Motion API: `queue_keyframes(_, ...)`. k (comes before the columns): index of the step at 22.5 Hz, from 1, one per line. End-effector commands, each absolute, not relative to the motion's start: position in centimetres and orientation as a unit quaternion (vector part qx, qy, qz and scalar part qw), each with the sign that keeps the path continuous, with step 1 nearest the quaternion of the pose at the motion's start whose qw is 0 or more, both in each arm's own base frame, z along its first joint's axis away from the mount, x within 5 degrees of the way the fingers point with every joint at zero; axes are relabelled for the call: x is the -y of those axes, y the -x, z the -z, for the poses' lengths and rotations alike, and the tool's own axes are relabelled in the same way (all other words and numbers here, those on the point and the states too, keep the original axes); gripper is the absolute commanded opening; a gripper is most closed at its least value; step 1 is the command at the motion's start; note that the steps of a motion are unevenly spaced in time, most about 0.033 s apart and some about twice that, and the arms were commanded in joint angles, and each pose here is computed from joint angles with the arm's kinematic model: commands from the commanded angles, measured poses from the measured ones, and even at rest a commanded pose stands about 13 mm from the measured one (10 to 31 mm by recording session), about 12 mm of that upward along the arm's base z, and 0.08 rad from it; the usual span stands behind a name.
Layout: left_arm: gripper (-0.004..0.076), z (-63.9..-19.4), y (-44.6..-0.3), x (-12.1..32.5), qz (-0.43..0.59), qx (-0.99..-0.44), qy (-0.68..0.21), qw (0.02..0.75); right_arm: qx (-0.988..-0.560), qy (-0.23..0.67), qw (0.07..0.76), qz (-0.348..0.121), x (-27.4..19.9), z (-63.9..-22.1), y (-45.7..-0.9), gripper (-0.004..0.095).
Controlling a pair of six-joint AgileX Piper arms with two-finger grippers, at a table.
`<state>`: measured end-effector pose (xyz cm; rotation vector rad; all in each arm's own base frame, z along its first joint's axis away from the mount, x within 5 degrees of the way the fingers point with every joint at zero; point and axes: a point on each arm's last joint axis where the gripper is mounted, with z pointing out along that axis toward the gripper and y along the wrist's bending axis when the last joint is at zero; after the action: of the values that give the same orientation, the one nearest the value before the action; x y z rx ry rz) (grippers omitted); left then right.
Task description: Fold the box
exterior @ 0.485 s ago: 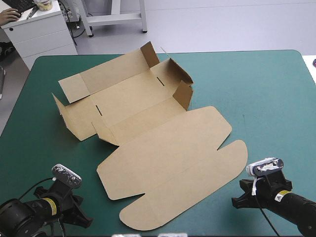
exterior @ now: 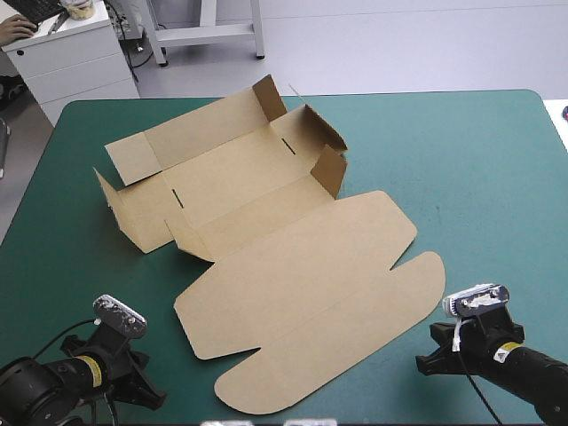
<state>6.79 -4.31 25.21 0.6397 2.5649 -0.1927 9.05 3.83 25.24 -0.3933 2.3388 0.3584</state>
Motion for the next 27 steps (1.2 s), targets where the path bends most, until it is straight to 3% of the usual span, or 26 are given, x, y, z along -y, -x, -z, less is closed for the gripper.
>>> queue_keyframes(1,-0.0010,-26.1,-7.2,4.6,0.084,-0.932,-0.230,0.269,-0.896,0.149,0.392,-0.145,-3.9,-26.3,-9.4,-0.0020)
queue_keyframes(5,-0.0010,-26.1,-7.2,4.6,0.084,-0.932,-0.230,0.269,-0.894,0.156,0.393,-0.148,-4.0,-26.3,-9.4,0.0022)
queue_keyframes(7,-0.0010,-26.1,-7.2,4.6,0.084,-0.932,-0.230,0.269,-0.892,0.163,0.394,-0.150,-4.1,-26.3,-9.4,0.0198)
queue_keyframes(8,-0.0010,-26.1,-7.2,4.6,0.084,-0.932,-0.230,0.269,-0.892,0.163,0.394,-0.150,-4.1,-26.3,-9.4,0.0408)
queue_keyframes(9,-0.0010,-26.1,-7.2,4.6,0.084,-0.932,-0.230,0.269,-0.892,0.163,0.394,-0.150,-4.1,-26.3,-9.4,0.0498)
queue_keyframes(10,-0.0010,-26.1,-7.2,4.6,0.084,-0.932,-0.230,0.269,-0.892,0.162,0.393,-0.151,-4.1,-26.4,-9.4,0.0684)
queue_keyframes(12,-0.0010,-26.1,-7.2,4.6,0.084,-0.932,-0.230,0.269,-0.896,0.173,0.380,-0.148,-4.1,-26.7,-9.2,0.0783)
queue_keyframes(16,-0.0010,-26.1,-7.2,4.6,0.084,-0.932,-0.230,0.269,-0.902,0.200,0.364,-0.120,-3.8,-28.7,-9.1,0.0777)
queue_keyframes(23,-0.0010,-26.1,-7.2,4.6,0.084,-0.932,-0.230,0.269,-0.919,0.230,0.286,-0.141,-4.5,-32.9,-10.6,0.0766)
queue_keyframes(27,-0.0010,-26.1,-7.2,4.6,0.084,-0.932,-0.230,0.269,-0.916,0.239,0.292,-0.136,-4.9,-34.5,-13.3,0.0764)
